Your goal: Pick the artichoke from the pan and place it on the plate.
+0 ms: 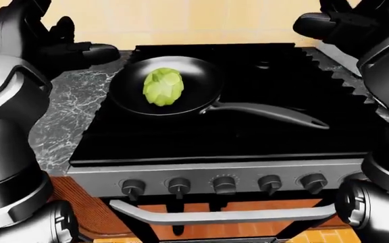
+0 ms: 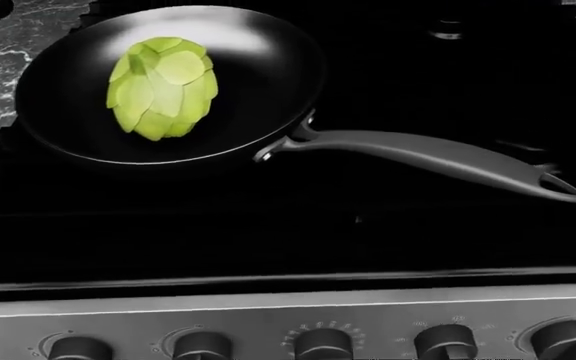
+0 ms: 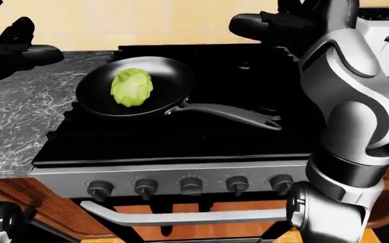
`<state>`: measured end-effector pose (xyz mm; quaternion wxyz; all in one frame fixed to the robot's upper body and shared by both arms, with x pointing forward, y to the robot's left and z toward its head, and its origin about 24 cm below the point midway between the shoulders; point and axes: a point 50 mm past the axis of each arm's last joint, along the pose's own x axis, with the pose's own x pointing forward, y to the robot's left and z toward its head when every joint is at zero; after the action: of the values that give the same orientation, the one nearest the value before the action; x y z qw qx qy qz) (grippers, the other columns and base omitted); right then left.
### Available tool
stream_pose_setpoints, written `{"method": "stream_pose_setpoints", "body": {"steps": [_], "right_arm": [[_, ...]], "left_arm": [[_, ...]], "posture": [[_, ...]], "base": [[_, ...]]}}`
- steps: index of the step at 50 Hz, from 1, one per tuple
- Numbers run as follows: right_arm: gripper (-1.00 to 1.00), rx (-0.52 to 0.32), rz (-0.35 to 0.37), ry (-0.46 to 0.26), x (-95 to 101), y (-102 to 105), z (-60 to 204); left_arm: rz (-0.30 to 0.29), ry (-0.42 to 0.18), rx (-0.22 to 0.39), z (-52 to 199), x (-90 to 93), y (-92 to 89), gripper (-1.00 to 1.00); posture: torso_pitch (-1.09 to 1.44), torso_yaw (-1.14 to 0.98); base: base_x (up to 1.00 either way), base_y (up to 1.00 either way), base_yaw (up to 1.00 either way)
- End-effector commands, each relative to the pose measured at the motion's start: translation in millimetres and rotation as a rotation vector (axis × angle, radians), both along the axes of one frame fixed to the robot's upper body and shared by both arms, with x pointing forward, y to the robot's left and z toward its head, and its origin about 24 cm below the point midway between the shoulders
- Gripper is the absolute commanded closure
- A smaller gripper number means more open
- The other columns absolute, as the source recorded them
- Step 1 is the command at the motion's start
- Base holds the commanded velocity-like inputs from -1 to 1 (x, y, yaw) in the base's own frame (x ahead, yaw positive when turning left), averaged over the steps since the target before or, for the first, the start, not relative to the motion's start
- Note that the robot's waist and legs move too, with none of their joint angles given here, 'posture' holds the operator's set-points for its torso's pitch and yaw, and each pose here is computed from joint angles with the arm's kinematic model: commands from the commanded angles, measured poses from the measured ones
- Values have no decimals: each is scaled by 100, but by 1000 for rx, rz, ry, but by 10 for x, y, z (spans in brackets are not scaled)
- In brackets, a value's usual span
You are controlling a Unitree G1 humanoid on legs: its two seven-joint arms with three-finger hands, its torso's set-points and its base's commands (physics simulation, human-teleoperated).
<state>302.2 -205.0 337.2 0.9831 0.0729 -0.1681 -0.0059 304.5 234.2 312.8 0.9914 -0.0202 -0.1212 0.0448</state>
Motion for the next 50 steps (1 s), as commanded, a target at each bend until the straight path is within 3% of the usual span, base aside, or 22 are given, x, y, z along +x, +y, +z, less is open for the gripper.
{"method": "stream_pose_setpoints", "body": {"steps": [1, 24, 33, 35, 37, 50], "right_arm": [[-100, 3, -5, -48, -45, -6, 101], [-100, 2, -5, -51, -53, -11, 116], [-100, 3, 3, -53, -47, 6, 108], [-100, 4, 5, -54, -50, 3, 109], [-100, 9, 6, -60, -56, -3, 128], [-100, 9, 3, -59, -39, -9, 126]], "left_arm": [[-5, -53, 6, 106, -36, -9, -100], [-22, -48, 20, 66, -17, -48, -100], [-28, -29, 36, 52, 137, -37, -100], [-59, -19, 1, 60, 170, -45, -100], [-59, -3, 46, 54, 206, -49, -100], [-110, 41, 115, 181, 441, -113, -100]], "posture": [[0, 0], [0, 0], [0, 0], [0, 0], [0, 0], [0, 0]], "base": [[0, 0, 0], [0, 0, 0], [0, 0, 0], [0, 0, 0], [0, 0, 0], [0, 0, 0]]}}
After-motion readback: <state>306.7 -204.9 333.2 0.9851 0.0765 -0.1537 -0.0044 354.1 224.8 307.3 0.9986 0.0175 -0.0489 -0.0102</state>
